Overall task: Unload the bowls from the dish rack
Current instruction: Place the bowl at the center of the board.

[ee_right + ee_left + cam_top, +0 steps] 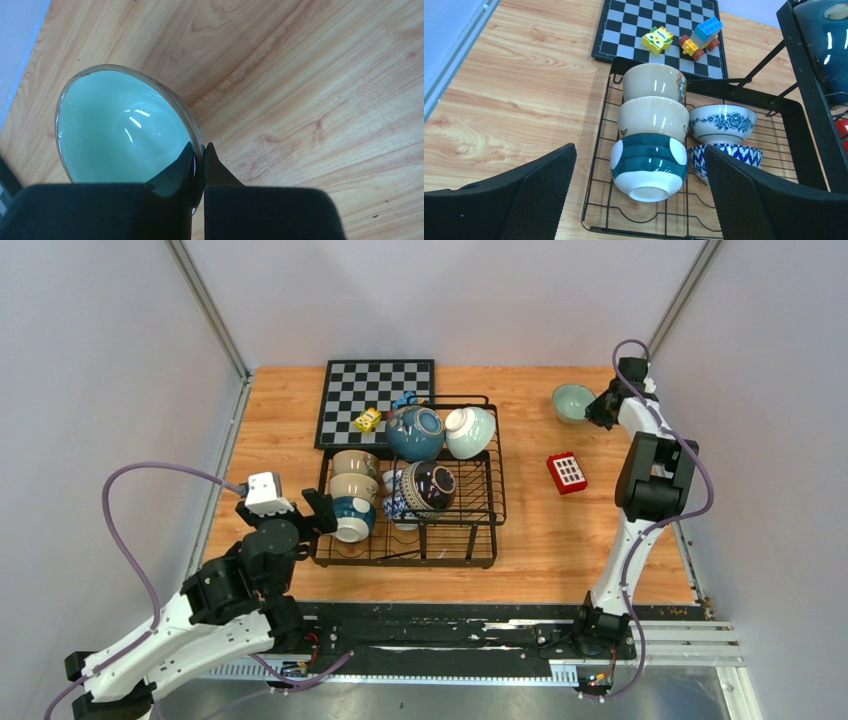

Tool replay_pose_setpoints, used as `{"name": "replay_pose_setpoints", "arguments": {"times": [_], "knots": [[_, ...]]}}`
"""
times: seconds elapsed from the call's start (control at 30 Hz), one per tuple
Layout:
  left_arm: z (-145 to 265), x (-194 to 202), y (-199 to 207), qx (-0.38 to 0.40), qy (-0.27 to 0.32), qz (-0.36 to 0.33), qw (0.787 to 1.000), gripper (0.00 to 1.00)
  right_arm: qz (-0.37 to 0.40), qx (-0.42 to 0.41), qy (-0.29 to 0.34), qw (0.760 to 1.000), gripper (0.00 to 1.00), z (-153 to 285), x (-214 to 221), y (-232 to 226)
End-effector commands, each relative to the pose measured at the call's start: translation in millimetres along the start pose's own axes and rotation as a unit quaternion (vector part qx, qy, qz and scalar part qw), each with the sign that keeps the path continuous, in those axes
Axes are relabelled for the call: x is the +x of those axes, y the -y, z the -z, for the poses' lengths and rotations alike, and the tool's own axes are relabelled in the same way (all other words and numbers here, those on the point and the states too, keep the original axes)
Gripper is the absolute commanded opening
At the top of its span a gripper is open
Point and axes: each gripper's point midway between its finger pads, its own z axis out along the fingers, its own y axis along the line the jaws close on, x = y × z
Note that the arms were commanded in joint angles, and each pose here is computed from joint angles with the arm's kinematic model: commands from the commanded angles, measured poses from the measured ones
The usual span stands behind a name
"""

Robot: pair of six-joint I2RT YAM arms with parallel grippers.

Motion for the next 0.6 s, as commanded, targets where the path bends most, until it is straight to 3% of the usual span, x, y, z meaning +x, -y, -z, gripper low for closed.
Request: {"name": "replay_pose_setpoints", "arguments": {"times": [0.0, 0.37, 0.57], "knots": [[-5, 1, 6, -0.003, 0.004, 0.004, 1.000, 1.00, 0.002, -0.010, 0.017, 1.000, 0.00, -6, -14, -1], [-5, 2, 9, 0.001, 0.001, 0.006, 1.000, 1.00, 0.018, 0.002, 0.004, 1.000, 0.00, -12, -5, 9], [-5, 6, 9, 0.003, -0.005, 0.008, 1.000, 1.00, 0.021, 0.005, -0.007, 1.000, 0.09, -12, 3, 13]]}}
